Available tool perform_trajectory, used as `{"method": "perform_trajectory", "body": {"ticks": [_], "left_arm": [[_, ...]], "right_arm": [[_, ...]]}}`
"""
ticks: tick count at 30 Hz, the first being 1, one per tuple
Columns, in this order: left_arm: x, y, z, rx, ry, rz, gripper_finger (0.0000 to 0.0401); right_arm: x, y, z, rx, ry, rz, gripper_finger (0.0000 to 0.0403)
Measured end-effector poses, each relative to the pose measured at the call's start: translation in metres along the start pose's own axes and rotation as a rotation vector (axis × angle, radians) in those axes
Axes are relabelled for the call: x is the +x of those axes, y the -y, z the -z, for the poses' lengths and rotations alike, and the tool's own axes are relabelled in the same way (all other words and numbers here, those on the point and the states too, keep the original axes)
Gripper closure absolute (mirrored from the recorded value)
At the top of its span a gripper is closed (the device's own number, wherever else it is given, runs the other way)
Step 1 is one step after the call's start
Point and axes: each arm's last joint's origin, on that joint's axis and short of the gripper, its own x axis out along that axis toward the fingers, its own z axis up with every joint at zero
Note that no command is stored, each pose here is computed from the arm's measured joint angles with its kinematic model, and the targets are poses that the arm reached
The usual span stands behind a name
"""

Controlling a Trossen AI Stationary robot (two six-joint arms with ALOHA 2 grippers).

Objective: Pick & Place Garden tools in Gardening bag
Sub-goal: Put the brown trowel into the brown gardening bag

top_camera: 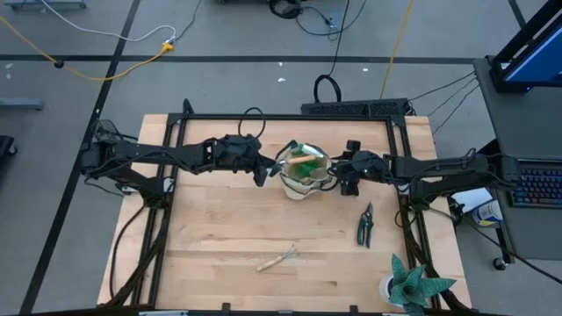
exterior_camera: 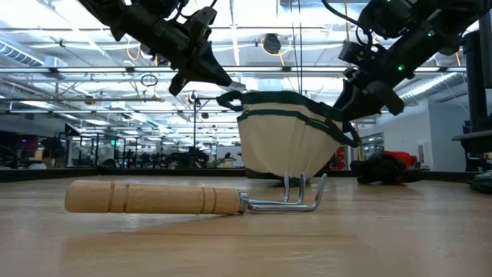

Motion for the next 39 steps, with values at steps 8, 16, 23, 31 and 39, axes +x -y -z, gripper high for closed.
{"method": "perform_trajectory", "body": {"ticks": [8, 16, 23, 31, 39], "left_arm": [[0.000, 0.000, 0.000, 0.003, 0.003, 0.001, 0.0399], [0.000, 0.002, -0.004, 0.005, 0.035, 0.028, 0.0400], [0.000, 0.005, -0.002, -0.013, 0.020, 0.050, 0.0399], [0.000, 0.006, 0.005, -0.011, -0.050, 0.064, 0.0399], [-0.002, 0.011, 0.009, -0.031, -0.117, 0.150, 0.0400]], "right_arm": [[0.000, 0.000, 0.000, 0.035, 0.008, 0.000, 0.0238], [0.000, 0.000, -0.001, 0.125, 0.014, -0.005, 0.0354], [0.005, -0.005, -0.014, 0.190, 0.168, -0.148, 0.0395], [0.008, -0.021, -0.024, 0.176, 0.244, -0.218, 0.0401], [0.007, -0.040, -0.037, 0.176, 0.327, -0.270, 0.0402]]}}
